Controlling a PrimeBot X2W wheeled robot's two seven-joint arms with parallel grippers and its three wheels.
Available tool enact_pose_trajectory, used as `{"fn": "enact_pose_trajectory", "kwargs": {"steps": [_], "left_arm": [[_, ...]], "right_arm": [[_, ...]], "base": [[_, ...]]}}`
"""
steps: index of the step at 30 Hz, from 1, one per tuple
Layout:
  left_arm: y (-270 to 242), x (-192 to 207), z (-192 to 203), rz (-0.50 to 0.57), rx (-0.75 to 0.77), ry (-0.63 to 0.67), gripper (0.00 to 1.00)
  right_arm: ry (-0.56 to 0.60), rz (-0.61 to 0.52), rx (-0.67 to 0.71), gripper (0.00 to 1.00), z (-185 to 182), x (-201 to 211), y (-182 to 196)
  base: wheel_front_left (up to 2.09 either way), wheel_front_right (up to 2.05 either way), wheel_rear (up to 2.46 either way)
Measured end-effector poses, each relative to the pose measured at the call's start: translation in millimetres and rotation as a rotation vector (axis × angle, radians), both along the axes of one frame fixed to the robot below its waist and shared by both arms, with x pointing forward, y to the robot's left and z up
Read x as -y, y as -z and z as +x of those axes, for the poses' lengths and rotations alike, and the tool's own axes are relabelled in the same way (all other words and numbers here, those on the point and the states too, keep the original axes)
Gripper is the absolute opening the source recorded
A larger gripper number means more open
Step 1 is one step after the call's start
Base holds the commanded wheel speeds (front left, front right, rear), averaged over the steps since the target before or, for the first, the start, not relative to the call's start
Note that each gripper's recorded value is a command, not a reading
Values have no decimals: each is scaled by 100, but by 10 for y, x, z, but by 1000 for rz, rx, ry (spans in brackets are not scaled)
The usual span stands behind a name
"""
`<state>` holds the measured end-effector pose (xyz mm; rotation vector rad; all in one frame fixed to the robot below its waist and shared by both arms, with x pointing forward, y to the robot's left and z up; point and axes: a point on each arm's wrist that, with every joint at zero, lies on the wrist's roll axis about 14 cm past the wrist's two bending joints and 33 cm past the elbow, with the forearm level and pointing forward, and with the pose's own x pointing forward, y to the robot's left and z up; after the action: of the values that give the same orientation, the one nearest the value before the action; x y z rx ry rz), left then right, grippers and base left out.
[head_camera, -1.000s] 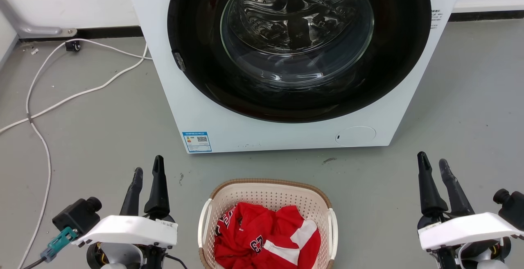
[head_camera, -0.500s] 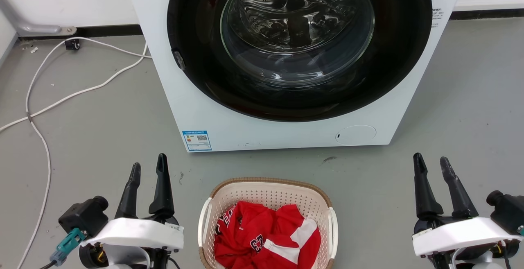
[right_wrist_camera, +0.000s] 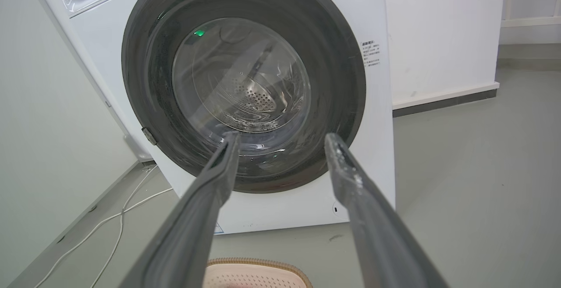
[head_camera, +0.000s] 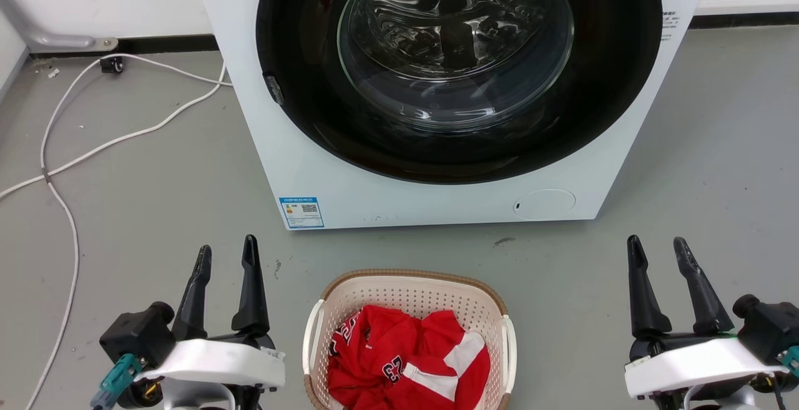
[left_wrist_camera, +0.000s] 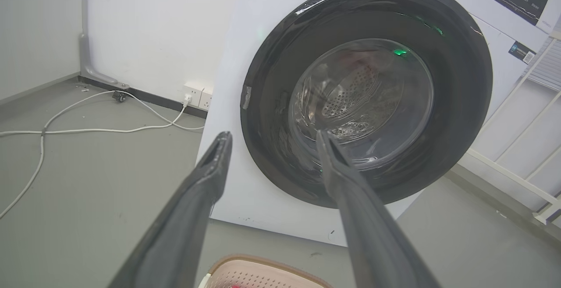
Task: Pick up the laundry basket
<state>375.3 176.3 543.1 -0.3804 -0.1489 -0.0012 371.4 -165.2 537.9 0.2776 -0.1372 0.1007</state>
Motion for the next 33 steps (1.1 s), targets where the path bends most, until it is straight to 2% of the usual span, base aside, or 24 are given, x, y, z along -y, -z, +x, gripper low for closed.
{"fn": "enact_pose_trajectory", "kwargs": {"steps": [33], "left_arm": [[-18, 70, -69, 264, 44, -19, 100]], "right_arm": [[-23, -252, 44, 100, -55, -111, 29]], "base": [[0, 0, 0]]}}
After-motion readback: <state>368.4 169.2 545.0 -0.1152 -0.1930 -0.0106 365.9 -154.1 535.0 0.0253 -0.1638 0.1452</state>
